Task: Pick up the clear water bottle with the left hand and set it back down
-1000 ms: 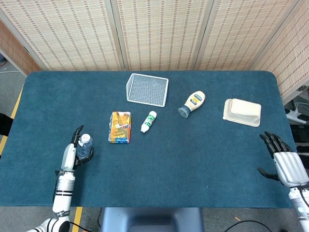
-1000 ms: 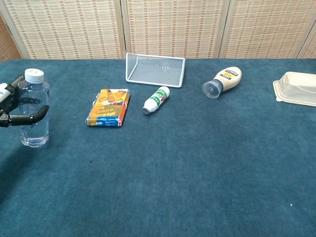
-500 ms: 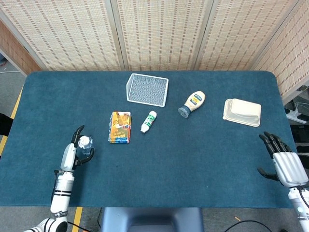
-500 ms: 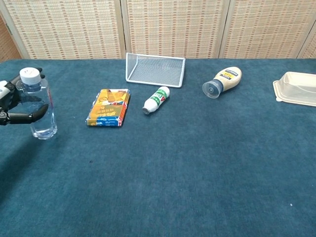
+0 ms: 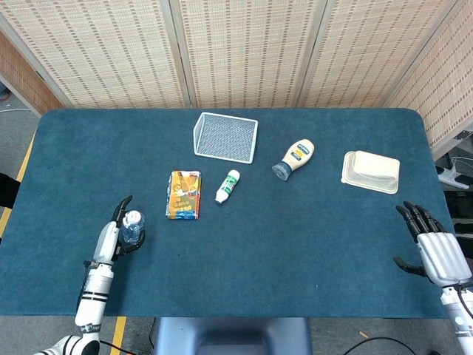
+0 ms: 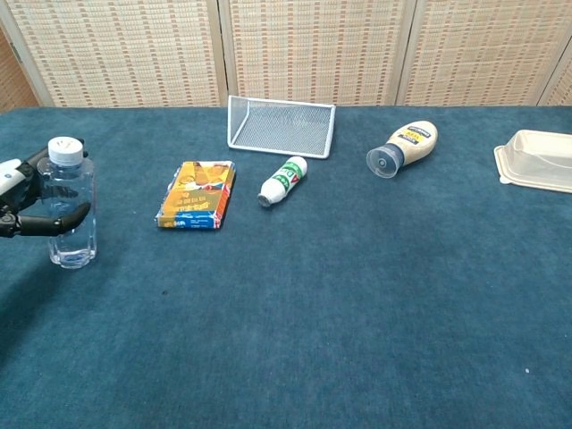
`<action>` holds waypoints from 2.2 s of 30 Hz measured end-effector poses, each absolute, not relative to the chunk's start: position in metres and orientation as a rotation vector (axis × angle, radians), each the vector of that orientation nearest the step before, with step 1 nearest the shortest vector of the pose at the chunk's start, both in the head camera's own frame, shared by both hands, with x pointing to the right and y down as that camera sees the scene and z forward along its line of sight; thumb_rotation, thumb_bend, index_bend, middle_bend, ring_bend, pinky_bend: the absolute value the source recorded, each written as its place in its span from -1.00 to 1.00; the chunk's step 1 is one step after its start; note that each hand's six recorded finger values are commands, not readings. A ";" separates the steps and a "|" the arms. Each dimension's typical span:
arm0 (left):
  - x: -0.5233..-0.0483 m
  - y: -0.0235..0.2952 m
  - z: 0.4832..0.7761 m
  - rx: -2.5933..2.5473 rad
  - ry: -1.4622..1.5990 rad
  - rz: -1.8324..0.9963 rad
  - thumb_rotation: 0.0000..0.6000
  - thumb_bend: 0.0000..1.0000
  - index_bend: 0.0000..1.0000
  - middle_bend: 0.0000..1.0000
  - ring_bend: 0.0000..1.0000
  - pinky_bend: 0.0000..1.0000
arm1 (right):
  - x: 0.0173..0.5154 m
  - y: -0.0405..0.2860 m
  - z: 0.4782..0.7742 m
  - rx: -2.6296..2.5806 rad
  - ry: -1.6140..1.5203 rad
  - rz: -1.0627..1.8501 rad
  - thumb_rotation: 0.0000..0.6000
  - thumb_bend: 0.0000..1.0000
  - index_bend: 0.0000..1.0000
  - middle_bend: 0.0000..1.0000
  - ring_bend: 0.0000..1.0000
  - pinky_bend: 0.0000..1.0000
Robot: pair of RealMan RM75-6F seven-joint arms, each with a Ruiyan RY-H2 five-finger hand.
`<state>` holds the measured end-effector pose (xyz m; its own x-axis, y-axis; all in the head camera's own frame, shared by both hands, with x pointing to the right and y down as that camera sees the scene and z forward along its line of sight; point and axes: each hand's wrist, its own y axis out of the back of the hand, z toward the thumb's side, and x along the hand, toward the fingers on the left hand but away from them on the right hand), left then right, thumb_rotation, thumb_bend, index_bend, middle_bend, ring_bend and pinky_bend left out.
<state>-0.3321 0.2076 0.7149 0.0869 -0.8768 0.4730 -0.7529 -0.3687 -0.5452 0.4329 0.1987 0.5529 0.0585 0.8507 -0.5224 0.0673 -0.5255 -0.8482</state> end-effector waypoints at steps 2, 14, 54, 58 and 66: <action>-0.332 0.207 0.714 -2.187 1.656 -1.151 1.00 -0.15 -1.00 -1.00 -1.00 -0.69 | 0.433 0.199 0.553 -1.685 -0.926 1.535 1.00 -0.76 -1.00 -1.00 -1.00 -0.60; -0.331 0.198 0.705 -2.185 1.669 -1.121 1.00 -0.15 -1.00 -1.00 -1.00 -0.69 | 0.433 0.199 0.554 -1.689 -0.922 1.538 1.00 -0.76 -1.00 -1.00 -1.00 -0.60; -0.320 0.172 0.639 -2.248 1.570 -0.964 1.00 -0.21 -1.00 -1.00 -1.00 -0.69 | 0.431 0.199 0.559 -1.696 -0.899 1.553 1.00 -0.76 -1.00 -1.00 -1.00 -0.60; -0.330 0.166 0.619 -2.192 1.470 -0.963 1.00 -0.21 -1.00 -1.00 -1.00 -0.69 | 0.432 0.198 0.558 -1.693 -0.909 1.552 1.00 -0.76 -1.00 -1.00 -1.00 -0.60; -0.375 0.177 0.607 -1.923 1.076 -1.207 1.00 -0.22 -1.00 -1.00 -1.00 -0.69 | 0.433 0.198 0.557 -1.689 -0.910 1.554 1.00 -0.76 -1.00 -1.00 -1.00 -0.60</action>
<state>-0.3752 0.1766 0.6067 0.2508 -0.8755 0.4130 -0.3097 -0.4768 -0.8227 0.4325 0.1982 0.5570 0.0518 0.8417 -0.5375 0.0574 -0.5398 -0.8398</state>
